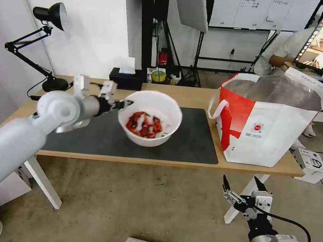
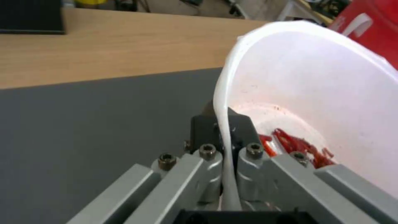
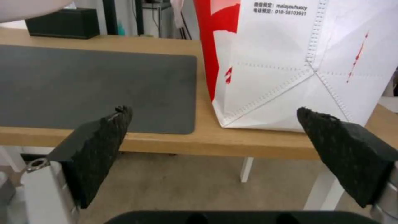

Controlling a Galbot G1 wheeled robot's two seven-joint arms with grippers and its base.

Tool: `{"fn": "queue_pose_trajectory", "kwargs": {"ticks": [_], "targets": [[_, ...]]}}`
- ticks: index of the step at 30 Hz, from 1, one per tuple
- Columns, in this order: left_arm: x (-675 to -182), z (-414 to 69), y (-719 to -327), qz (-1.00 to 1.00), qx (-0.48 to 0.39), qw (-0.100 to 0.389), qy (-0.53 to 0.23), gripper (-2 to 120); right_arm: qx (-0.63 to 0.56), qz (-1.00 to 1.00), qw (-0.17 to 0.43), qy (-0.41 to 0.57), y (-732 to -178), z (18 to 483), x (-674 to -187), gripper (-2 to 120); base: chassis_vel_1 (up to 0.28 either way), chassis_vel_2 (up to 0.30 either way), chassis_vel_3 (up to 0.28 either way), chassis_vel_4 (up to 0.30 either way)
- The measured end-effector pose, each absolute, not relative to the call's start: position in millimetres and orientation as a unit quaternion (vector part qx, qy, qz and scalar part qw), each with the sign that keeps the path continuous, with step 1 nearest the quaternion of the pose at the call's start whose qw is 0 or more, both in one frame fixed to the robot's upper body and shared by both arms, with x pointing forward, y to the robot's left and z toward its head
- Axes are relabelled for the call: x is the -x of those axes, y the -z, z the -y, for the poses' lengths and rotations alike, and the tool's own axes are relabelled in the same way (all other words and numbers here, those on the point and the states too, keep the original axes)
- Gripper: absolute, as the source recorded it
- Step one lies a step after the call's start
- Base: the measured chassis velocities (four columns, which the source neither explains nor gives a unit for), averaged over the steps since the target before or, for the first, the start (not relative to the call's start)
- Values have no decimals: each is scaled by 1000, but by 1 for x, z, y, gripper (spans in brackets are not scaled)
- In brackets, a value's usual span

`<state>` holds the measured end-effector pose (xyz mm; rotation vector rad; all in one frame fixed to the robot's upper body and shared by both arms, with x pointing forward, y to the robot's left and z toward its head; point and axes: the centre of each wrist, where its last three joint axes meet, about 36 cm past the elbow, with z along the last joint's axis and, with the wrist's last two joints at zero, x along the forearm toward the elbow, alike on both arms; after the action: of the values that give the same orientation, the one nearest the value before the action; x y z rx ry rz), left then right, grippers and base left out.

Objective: Pick up the trash from the table and place it into the takeout bag.

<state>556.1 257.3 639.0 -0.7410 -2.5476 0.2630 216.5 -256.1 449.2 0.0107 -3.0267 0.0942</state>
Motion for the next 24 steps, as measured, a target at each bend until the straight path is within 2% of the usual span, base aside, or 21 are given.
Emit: {"fn": "queue_pose_trajectory", "kwargs": {"ticks": [8, 14, 24], "targets": [[-574, -217, -678, 923, 299, 220, -102, 0, -4, 998, 57, -31, -449, 256, -216, 100, 0, 0, 0, 0], [-580, -194, -731, 922, 323, 189, -103, 0, -4, 998, 57, -31, -449, 256, -216, 100, 0, 0, 0, 0], [-598, -133, -765, 910, 355, 181, -115, 0, -4, 998, 57, -31, -449, 256, -216, 100, 0, 0, 0, 0]]}}
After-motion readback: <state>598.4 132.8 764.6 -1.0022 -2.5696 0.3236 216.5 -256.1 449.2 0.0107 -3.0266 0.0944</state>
